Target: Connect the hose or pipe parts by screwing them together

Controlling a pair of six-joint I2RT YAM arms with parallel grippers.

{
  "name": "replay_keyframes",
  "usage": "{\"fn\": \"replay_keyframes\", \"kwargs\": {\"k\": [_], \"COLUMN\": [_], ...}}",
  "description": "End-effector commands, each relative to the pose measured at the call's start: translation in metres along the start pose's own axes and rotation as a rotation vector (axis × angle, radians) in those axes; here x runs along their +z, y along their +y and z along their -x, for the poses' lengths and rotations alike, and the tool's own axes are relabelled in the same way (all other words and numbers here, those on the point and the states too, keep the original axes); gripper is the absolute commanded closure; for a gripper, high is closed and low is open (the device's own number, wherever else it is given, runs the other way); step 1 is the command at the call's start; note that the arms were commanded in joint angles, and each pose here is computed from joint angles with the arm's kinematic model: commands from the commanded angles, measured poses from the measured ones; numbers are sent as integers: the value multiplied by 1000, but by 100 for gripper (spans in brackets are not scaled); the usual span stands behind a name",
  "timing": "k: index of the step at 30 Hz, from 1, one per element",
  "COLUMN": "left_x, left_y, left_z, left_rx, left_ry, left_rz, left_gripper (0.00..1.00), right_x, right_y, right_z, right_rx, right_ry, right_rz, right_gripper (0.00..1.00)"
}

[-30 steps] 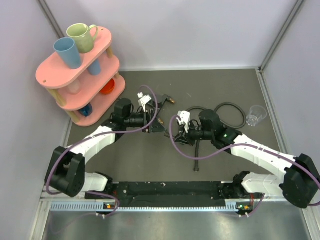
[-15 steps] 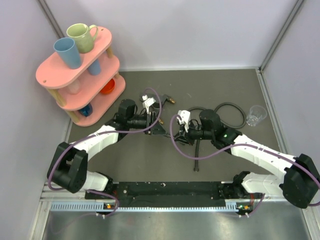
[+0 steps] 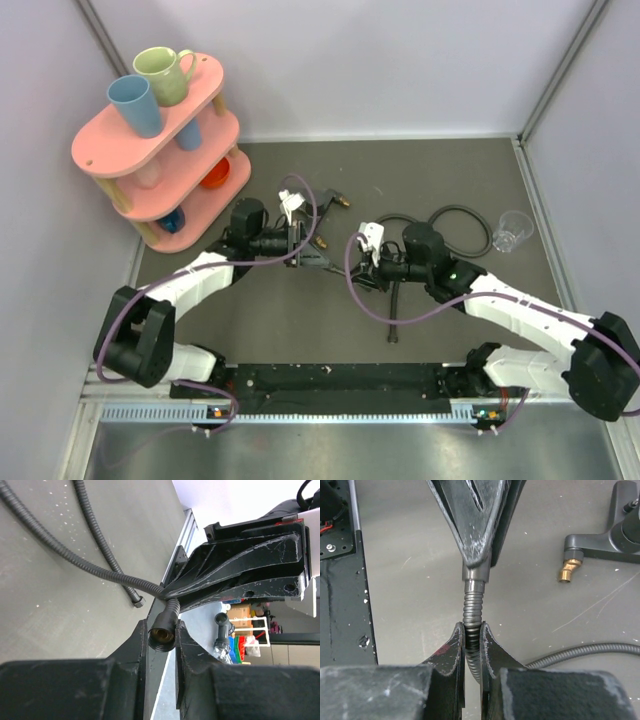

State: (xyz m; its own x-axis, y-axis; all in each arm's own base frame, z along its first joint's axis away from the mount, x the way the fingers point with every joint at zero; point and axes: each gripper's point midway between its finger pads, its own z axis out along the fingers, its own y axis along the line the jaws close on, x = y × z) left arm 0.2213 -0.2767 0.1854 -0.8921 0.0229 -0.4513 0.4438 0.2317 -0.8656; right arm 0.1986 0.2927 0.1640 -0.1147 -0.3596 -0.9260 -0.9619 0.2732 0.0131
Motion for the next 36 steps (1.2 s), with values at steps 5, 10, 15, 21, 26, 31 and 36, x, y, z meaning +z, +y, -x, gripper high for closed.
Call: {"fn": "replay_keyframes", "kwargs": {"k": [5,10,15,21,26,31,36], "left_x": [-16,-19,-23,-24,-25,-25,-25], "left_y": [-2,-12,-20,-22,-30,-35,-38], "left_z": [16,17,16,18,22,22,22], "left_rx": [39,49,72,78,89,90,92], "left_ry": [-56,-60,-64,-59,-60,-61,-67], "left_rz": [27,10,9,17,7,1,0], "left_gripper": [100,100,100,100,100,100,100], "right_x": [-6,-6,-12,-17,-15,-2,6], "right_y": [6,7,11,24,30,32,30], "right_z": [21,28,47,67,86,94,98], "right_rx": [-67,-84,-142,-194,-271,-250,-239], "right_ry": [-78,-126,-264,-405,-534,-577,-624], "right_rz": [11,17,13,61,104,164,178], "right_gripper": [100,98,76,54,46,47,49]}}
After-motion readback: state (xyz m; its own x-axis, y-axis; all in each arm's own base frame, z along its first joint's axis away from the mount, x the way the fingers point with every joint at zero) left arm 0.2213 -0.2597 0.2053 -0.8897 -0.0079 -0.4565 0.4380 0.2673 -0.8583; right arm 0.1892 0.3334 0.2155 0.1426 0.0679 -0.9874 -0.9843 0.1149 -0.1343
